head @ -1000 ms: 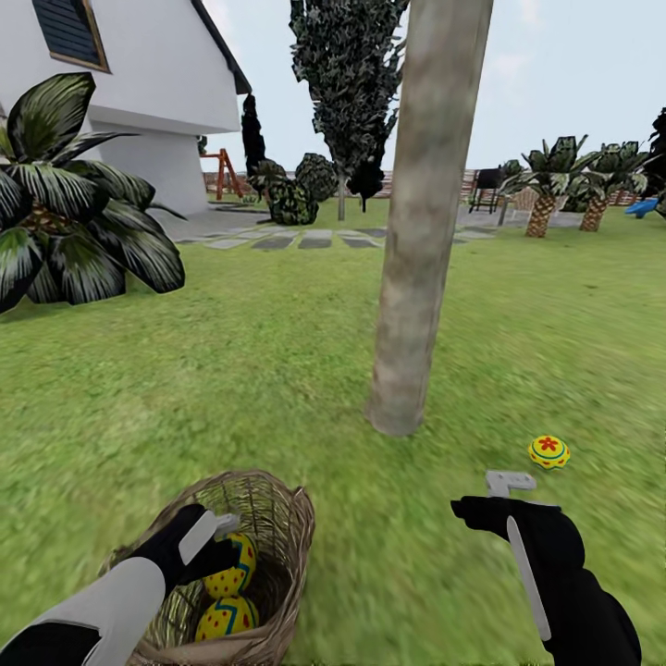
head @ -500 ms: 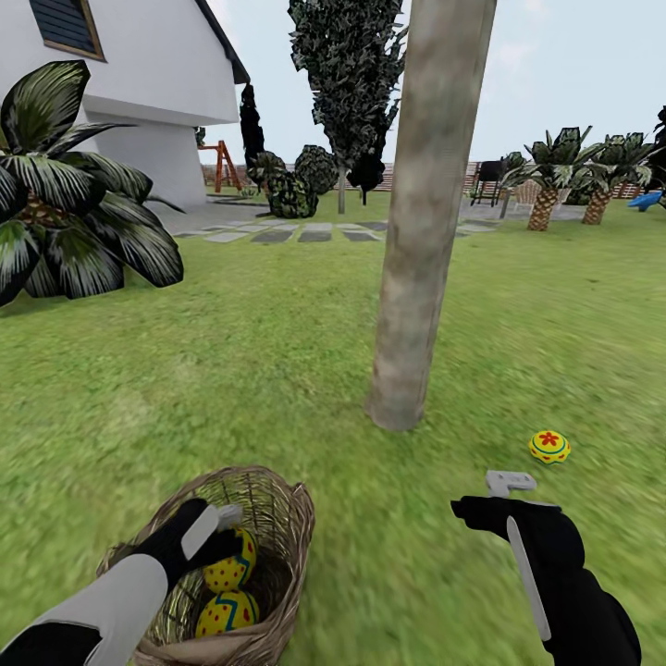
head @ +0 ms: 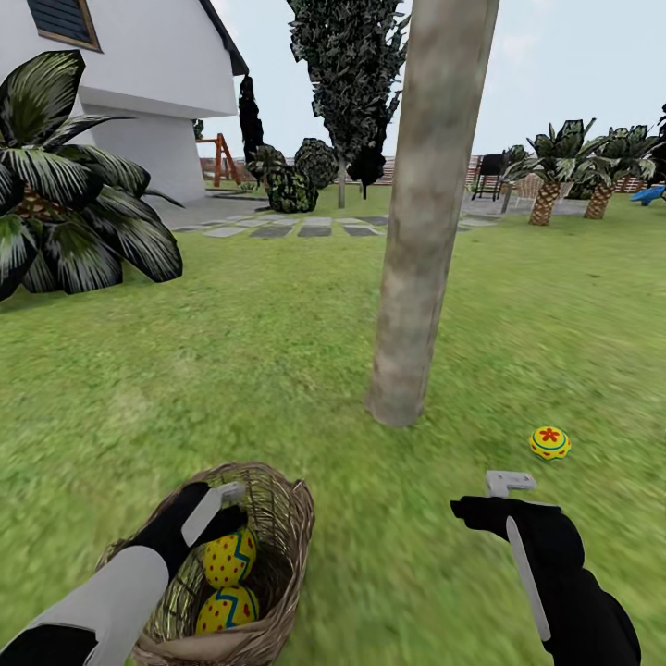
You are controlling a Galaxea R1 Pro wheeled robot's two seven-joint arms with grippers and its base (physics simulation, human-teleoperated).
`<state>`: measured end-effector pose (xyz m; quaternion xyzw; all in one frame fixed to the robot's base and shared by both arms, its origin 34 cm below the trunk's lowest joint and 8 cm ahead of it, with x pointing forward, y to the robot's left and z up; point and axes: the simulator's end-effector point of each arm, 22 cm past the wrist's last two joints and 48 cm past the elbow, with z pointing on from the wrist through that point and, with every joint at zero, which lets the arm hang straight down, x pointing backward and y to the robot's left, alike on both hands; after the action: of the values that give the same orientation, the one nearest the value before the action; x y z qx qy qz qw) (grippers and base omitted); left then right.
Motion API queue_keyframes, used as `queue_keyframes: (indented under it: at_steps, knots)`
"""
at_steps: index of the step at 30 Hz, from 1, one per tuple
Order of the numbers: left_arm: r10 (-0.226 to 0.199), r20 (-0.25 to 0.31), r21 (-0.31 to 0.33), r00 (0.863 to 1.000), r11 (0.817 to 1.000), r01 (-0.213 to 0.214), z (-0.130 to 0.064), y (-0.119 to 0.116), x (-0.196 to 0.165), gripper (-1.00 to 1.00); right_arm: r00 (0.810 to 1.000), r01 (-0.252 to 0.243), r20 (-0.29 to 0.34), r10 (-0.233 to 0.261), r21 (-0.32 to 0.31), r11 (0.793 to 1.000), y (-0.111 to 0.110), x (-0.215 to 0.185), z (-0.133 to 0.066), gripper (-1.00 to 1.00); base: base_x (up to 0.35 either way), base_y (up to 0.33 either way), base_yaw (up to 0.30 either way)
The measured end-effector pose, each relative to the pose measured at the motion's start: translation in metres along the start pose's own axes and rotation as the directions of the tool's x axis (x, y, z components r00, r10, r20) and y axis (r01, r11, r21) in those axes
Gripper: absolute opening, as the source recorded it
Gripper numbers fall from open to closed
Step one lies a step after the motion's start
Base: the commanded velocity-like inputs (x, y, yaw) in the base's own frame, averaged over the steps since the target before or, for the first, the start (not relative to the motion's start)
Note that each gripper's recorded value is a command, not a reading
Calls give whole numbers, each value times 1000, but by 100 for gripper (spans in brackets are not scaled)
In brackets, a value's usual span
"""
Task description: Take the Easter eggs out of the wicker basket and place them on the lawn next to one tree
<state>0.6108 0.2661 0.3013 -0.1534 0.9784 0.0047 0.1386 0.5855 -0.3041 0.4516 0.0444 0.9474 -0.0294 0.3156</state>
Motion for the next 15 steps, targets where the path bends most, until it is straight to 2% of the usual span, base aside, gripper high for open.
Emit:
queue_keyframes:
  at_steps: [5,9,15]
  knots:
    - [-7,38,10,999,1000,7,-5,-3,-13,100,1000,0,0,0,0,1000,0,0,0,100,0,0,0]
    - [-9,39,8,999,1000,9,2,-2,-13,100,1000,2,-17,-2,1,1000,0,6,7,100,0,0,0]
    - [-19,60,10,998,1000,18,1,-2,-18,100,1000,2,-18,-2,0,1000,1,6,7,100,0,0,0]
